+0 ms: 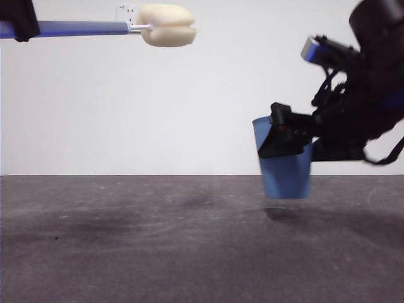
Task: Pick up the cup brush,pick up the cup,insert the brush into the cup,clean the cup,put the cup brush back,put the cup back to the fixed position on the table
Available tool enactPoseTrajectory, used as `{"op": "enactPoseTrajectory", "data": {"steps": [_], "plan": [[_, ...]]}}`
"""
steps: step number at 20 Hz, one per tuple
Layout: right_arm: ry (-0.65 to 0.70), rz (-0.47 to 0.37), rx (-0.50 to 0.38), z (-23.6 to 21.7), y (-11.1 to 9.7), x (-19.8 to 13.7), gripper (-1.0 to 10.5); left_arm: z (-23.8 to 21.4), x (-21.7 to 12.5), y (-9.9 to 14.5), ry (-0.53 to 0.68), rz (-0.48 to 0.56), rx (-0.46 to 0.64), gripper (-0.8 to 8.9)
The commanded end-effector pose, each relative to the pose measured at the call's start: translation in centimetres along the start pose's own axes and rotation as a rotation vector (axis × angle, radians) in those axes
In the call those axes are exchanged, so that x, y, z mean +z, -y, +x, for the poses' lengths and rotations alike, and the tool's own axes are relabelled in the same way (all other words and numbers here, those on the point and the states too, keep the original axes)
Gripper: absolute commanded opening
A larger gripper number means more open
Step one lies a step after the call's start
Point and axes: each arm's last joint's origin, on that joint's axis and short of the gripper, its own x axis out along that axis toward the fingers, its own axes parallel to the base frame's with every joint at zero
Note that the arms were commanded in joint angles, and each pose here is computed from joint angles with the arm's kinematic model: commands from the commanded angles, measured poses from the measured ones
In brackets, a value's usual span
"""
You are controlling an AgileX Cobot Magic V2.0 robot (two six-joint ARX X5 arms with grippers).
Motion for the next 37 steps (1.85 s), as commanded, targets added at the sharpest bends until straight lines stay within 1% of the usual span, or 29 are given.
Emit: {"op": "enactPoseTrajectory", "data": {"steps": [1,3,5,6,9,10,12,15,17,20,24,27,30,34,37], "plan": [[-0.137,-0.167,-0.036,-1.7,-0.7,1.0,-0.2,0.4,-0.2,0.0,-0.043,0.12,-0.004,-0.09],[-0.231,-0.3,-0.068,-3.1,-1.5,2.3,-0.2,0.8,-0.3,0.0,-0.079,0.171,-0.008,-0.09],[-0.308,-0.448,-0.13,-4.1,-2.2,3.9,-0.2,1.4,-0.3,0.1,-0.121,0.231,-0.015,-0.09],[-0.352,-0.527,-0.147,-4.4,-2.6,4.6,-0.2,1.7,-0.3,0.1,-0.144,0.264,-0.022,-0.09],[-0.45,-0.747,-0.167,-5.1,-3.4,6.1,-0.2,2.4,-0.2,0.2,-0.188,0.333,-0.035,-0.09],[-0.463,-0.805,-0.177,-5.2,-3.6,6.4,-0.2,2.6,-0.2,0.2,-0.195,0.348,-0.044,-0.09],[-0.48,-0.9,-0.18,-5.4,-4.1,6.5,-0.2,2.9,-0.1,0.5,-0.196,0.368,-0.098,-0.09],[-0.488,-1.027,-0.146,-5.4,-5.1,6.4,-0.2,3.2,0.0,1.3,-0.191,0.4,-0.136,-0.08],[-0.484,-1.079,-0.131,-5.5,-5.5,6.3,-0.2,3.4,0.1,1.9,-0.204,0.426,-0.154,-0.09],[-0.493,-1.124,-0.148,-5.6,-5.8,6.3,-0.2,4.2,0.2,2.7,-0.228,0.453,-0.173,-0.08],[-0.515,-1.174,-0.121,-5.8,-6.2,6.1,-0.2,5.4,0.7,3.4,-0.228,0.439,-0.181,-0.08],[-0.511,-1.232,-0.094,-5.9,-6.9,5.9,-0.2,6.0,1.0,3.8,-0.231,0.442,-0.187,-0.09],[-0.504,-1.268,-0.084,-6.0,-7.6,5.8,-0.2,6.6,1.0,4.3,-0.252,0.454,-0.199,-0.09],[-0.494,-1.301,-0.056,-6.0,-8.4,5.6,-0.2,7.1,1.3,5.0,-0.23,0.461,-0.213,-0.08],[-0.492,-1.326,-0.028,-5.8,-9.2,5.2,-0.2,7.2,1.6,5.6,-0.192,0.443,-0.251,-0.09]]}}
